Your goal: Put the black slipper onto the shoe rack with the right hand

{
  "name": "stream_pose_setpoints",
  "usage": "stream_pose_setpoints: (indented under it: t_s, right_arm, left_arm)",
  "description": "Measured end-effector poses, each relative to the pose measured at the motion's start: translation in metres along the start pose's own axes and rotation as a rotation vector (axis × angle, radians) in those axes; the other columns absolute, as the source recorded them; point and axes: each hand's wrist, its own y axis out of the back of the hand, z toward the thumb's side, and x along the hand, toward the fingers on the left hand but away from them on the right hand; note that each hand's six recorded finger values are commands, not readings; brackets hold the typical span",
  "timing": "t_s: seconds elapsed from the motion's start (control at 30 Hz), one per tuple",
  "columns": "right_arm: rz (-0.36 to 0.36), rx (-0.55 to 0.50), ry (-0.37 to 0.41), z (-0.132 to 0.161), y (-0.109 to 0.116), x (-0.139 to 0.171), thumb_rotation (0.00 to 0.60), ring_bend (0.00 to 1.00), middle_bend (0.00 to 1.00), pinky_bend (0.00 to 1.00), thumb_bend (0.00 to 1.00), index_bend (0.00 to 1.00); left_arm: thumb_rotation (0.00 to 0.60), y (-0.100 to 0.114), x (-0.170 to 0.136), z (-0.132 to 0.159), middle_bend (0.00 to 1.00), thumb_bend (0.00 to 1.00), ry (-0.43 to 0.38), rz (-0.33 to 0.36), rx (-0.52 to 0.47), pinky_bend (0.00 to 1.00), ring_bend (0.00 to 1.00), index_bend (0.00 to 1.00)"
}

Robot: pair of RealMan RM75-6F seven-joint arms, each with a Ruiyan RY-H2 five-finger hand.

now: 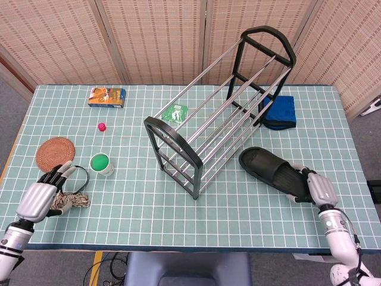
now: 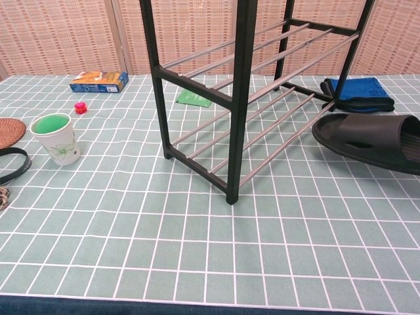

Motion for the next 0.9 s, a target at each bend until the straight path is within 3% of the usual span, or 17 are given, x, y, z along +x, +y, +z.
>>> stream_pose_setpoints:
  t_s: [0.9]
  right_arm:
    - [0.003, -0.063, 0.095, 0.052, 0.007, -0.073, 0.600, 0.22, 0.31, 0.37, 0.22, 0.28]
  left_arm:
    - [0.600, 0.013, -0.009, -0.008, 0.02, 0.26, -0.002, 0.013, -0.060, 0.17, 0.00, 0.00]
